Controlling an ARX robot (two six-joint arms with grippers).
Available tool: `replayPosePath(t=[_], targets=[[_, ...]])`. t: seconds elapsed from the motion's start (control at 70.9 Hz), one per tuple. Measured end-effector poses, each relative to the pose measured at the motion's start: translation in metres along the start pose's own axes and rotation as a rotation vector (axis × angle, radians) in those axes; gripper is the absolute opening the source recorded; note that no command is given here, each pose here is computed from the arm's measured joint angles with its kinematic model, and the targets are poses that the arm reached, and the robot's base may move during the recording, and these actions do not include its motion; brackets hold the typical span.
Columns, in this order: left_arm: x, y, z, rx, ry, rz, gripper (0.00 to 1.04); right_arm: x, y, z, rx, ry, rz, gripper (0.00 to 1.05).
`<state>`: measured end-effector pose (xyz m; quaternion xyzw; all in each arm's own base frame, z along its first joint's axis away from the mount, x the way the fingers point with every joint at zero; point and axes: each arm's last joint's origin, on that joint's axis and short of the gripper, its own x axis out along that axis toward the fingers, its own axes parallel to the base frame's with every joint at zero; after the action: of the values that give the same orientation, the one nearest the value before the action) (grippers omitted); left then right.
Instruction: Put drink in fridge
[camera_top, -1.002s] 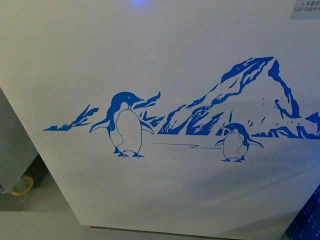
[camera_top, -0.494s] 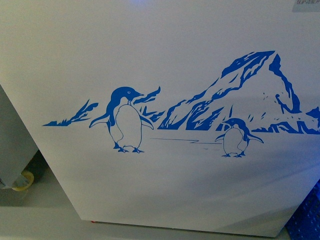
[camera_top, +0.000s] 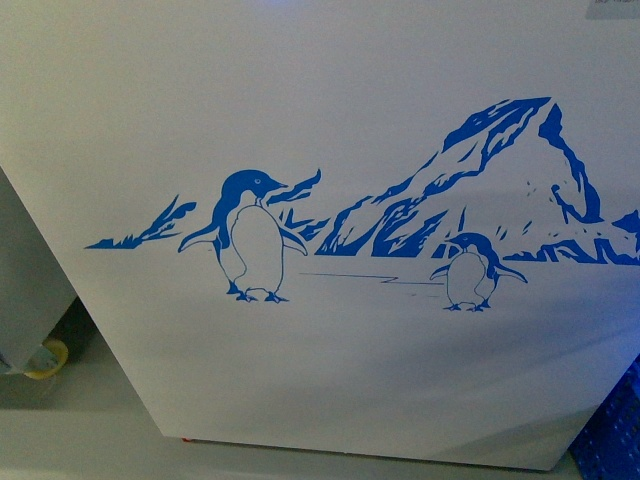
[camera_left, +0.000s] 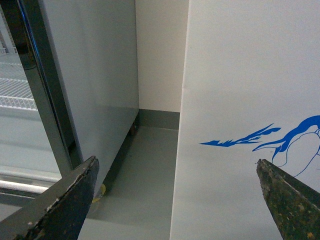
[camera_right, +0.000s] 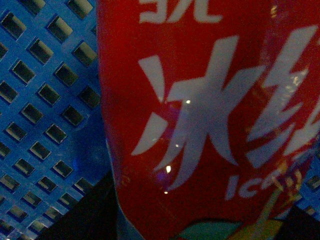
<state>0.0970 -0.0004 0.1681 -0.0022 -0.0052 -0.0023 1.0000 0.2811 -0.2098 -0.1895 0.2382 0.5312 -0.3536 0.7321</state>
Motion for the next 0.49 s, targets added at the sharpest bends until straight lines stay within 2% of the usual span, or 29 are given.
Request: replayPosePath(t=[0.183,0.395,0.494], targets=[[0.000,0.000,0.000,0.000,0.000,0.000,0.97,-0.016,-0.005,0.002,-0.002,-0.014,0.017,0.39],[0.000,0.000,0.000,0.000,0.000,0.000,0.97,-0.073,-0.008,0.031,-0.030,-0.146,0.117,0.37],[0.000,0.000,0.000,0.000,0.000,0.000,0.97,-0.121,-0.008,0.052,-0.057,-0.253,0.201,0.37]])
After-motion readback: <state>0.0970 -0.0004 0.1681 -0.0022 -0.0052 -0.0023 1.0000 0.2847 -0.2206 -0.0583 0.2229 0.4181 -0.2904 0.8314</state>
